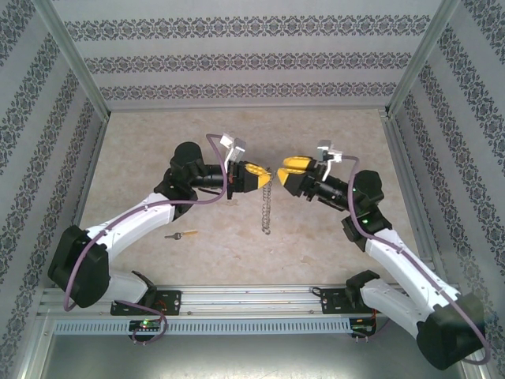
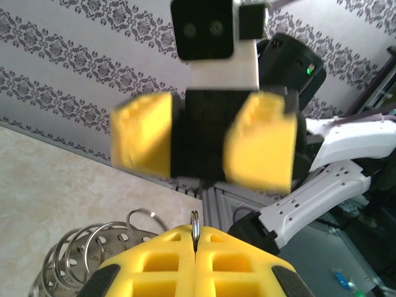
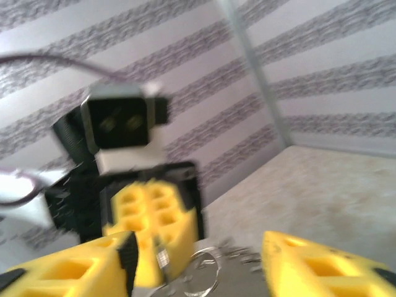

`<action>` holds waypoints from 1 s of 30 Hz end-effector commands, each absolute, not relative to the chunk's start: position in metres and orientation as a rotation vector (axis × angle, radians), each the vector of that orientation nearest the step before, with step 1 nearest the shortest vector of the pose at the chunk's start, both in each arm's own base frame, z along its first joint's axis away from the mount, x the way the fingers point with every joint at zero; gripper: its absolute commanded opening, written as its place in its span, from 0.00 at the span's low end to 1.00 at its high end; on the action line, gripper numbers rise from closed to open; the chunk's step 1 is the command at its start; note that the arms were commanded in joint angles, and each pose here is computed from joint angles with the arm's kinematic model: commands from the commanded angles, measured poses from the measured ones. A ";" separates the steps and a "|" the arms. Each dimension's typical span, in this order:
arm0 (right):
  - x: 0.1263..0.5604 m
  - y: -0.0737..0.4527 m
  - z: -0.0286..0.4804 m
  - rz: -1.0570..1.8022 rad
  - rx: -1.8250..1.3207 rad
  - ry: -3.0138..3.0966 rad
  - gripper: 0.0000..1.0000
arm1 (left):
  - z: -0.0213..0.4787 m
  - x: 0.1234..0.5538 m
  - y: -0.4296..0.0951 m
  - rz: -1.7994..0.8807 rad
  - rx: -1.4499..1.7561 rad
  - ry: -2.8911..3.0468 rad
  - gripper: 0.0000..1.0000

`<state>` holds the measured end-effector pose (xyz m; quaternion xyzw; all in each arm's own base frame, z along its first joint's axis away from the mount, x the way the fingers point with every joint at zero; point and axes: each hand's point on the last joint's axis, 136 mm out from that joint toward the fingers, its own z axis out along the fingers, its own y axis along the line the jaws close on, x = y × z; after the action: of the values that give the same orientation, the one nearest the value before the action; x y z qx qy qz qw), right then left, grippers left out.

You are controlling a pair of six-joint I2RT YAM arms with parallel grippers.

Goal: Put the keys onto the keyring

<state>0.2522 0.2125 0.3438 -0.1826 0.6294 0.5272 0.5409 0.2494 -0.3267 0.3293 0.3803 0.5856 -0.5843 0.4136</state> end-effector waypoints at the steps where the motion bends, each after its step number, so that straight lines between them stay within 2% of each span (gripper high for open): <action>1: 0.277 0.174 0.327 1.130 -0.161 1.566 0.63 | 0.344 0.239 -0.319 -1.305 1.026 1.314 0.00; 5: 0.287 0.150 0.293 1.064 -0.015 1.646 0.66 | 0.342 0.243 -0.310 -1.117 1.038 1.210 0.00; 11: 0.287 0.149 0.251 1.058 0.033 1.743 0.67 | 0.340 0.246 -0.306 -0.963 1.065 1.087 0.00; 20: 0.280 0.147 0.207 1.042 0.046 1.832 0.68 | 0.339 0.255 -0.305 -0.885 1.048 1.049 0.00; 30: 0.279 0.149 0.197 1.038 0.032 1.854 0.68 | 0.341 0.256 -0.307 -0.886 1.048 1.036 0.00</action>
<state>0.2781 0.1505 0.1981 0.0187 0.7643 0.4320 0.4784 0.2616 -0.3046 0.3224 0.4527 0.4986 -0.4003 0.6215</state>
